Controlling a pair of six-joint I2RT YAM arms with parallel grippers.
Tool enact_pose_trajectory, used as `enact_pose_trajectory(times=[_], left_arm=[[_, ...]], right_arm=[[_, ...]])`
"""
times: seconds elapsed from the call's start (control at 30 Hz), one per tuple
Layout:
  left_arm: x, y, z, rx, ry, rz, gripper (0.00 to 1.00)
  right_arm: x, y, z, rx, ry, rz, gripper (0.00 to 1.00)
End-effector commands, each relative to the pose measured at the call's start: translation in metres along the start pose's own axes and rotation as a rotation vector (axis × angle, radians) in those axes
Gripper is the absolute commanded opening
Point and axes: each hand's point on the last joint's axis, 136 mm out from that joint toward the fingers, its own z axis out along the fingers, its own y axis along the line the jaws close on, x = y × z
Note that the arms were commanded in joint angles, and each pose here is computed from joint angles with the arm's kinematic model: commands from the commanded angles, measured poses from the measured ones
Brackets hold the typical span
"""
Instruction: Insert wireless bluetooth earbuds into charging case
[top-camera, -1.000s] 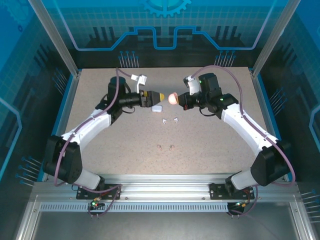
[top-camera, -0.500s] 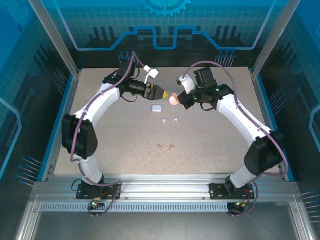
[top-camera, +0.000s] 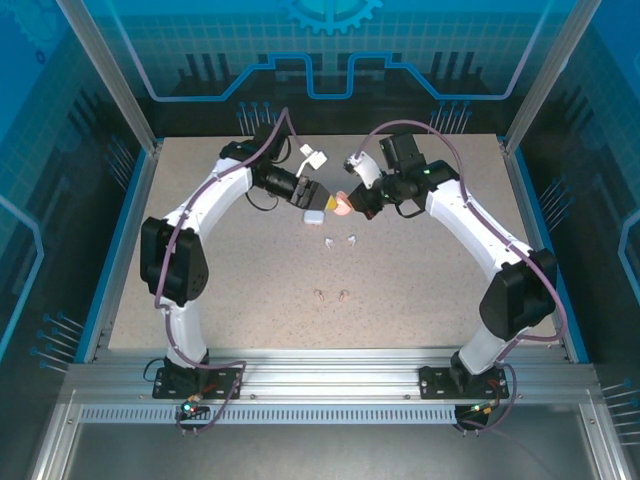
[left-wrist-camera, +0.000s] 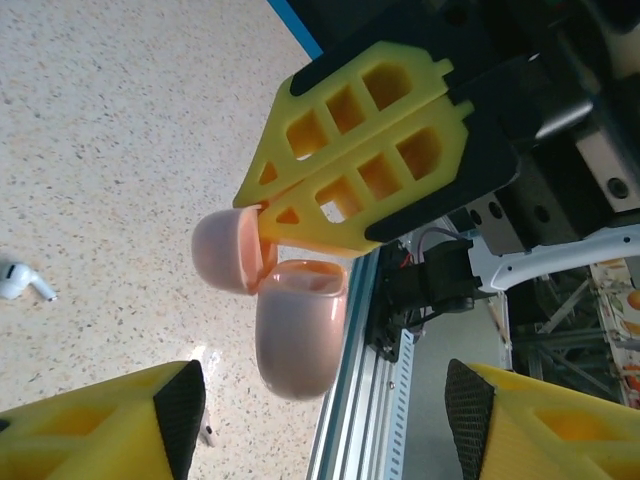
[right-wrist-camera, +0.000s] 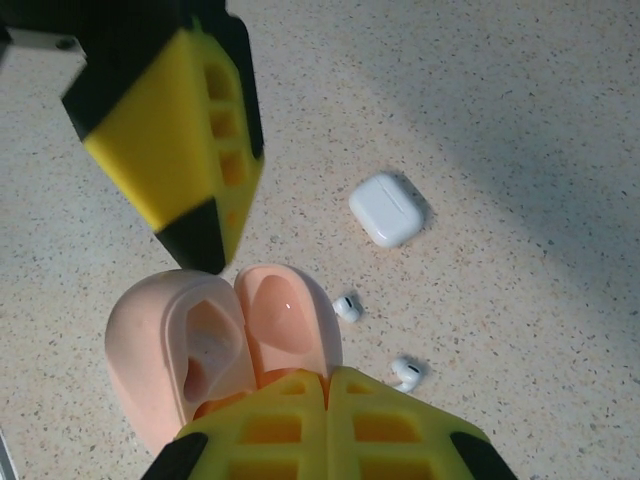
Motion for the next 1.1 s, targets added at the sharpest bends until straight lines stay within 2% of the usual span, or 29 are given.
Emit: enact_pose_trajectory(times=[0.0,0.13,0.5,0.83,1.07], left_arm=[[0.003,-0.004,0.007,0.045,0.022,-0.001,0.67],[0.003,-0.004,0.009,0.047,0.023,0.005,0.64],[0.001,-0.002,0.010,0.053,0.021,0.007,0.48],[0.001,0.000,0.012,0.060,0.024,0.005,0.44],[-0.002,-0.001,0.012,0.062,0.019,0.008,0.33]], right_arm=[[-0.010,0.016,-0.001,-0.058,-0.013,-0.026,0.00],[-0.012,0.019,0.002,-0.065,-0.009,-0.031,0.00],[-0.014,0.019,0.006,-0.073,-0.009,-0.026,0.00],[-0.014,0.018,0.010,-0.079,-0.005,-0.024,0.00],[-0.014,0.019,0.011,-0.080,-0.005,-0.026,0.00]])
